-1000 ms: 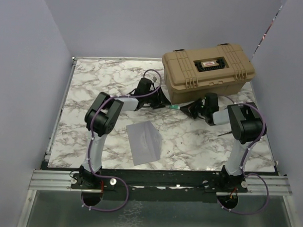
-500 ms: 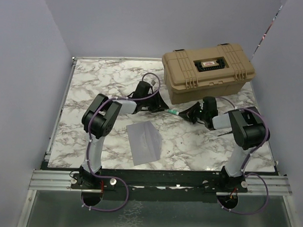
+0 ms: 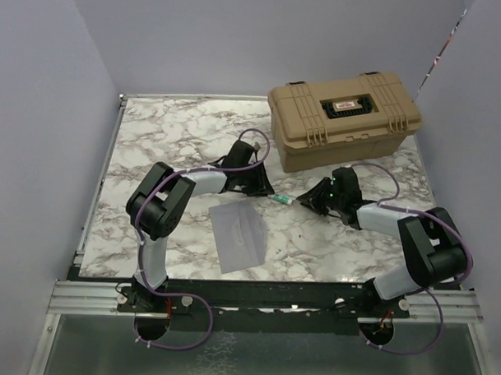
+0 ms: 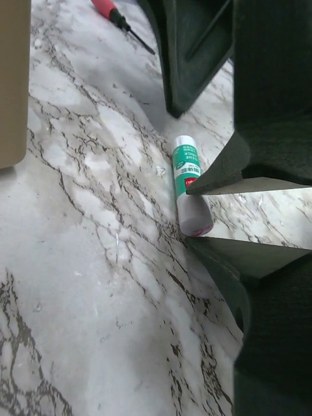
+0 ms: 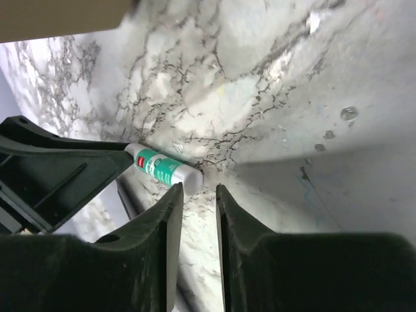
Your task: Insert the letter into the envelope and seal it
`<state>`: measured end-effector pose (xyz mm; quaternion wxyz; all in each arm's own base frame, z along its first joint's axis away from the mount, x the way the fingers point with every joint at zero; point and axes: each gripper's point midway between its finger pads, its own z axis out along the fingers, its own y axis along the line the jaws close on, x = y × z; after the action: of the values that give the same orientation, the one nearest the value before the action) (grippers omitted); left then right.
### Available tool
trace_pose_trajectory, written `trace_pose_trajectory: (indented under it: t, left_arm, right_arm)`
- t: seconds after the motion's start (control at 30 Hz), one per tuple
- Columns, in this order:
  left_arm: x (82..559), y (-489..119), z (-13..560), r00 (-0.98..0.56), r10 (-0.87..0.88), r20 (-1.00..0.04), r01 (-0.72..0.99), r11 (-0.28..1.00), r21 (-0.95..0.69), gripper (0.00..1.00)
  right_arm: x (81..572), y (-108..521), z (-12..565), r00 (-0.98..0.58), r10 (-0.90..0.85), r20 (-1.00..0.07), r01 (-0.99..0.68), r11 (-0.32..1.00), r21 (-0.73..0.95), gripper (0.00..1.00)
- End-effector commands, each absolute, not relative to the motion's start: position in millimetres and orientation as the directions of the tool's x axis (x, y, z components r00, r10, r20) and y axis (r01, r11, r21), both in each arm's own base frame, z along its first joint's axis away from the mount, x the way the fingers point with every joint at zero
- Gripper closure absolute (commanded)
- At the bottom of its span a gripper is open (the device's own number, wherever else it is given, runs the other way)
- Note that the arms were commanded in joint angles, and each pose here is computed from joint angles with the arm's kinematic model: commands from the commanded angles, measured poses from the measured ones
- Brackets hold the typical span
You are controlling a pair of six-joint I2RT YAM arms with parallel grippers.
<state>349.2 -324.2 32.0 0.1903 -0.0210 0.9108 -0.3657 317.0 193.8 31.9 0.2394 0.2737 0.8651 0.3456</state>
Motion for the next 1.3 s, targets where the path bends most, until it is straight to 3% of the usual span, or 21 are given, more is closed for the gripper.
trace_pose_trajectory:
  t: [0.0, 0.07, 0.2, 0.47, 0.67, 0.87, 1.03, 1.27]
  left_arm:
    - [334, -276, -6, -0.943, -0.105, -0.314, 0.046, 0.897, -0.439, 0.66]
    - [340, -275, 1, -0.937, -0.099, -0.335, 0.057, 0.903, -0.427, 0.66]
    - [348, -274, 17, -0.921, -0.085, -0.379, 0.085, 0.908, -0.41, 0.65]
    - [350, -272, 41, -0.905, -0.072, -0.419, 0.12, 0.902, -0.415, 0.58]
    - [348, -268, 44, -0.903, -0.063, -0.426, 0.131, 0.903, -0.41, 0.47]
    - [355, -247, 41, -0.897, -0.123, -0.425, 0.043, 0.931, -0.361, 0.43]
    - [357, -230, 41, -0.894, -0.161, -0.419, -0.006, 0.937, -0.349, 0.4]
    - [357, -220, 44, -0.891, -0.185, -0.415, -0.029, 0.934, -0.355, 0.28]
  right_arm:
    - [308, 160, 43, -0.706, 0.541, -0.458, 0.236, 0.788, 0.568, 0.63]
    - [307, 157, 59, -0.705, 0.472, -0.529, 0.151, 0.829, 0.538, 0.53]
    - [311, 167, 85, -0.715, 0.269, -0.646, -0.085, 0.883, 0.462, 0.45]
    - [334, 194, 113, -0.639, -0.03, -0.769, -0.363, 0.893, 0.267, 0.36]
    - [343, 224, 102, -0.582, -0.267, -0.768, -0.518, 0.85, 0.096, 0.35]
    - [336, 245, 76, -0.509, -0.533, -0.676, -0.69, 0.722, -0.05, 0.35]
    - [340, 255, 67, -0.463, -0.563, -0.685, -0.724, 0.686, -0.074, 0.35]
    - [346, 268, 49, -0.439, -0.608, -0.661, -0.774, 0.63, -0.065, 0.36]
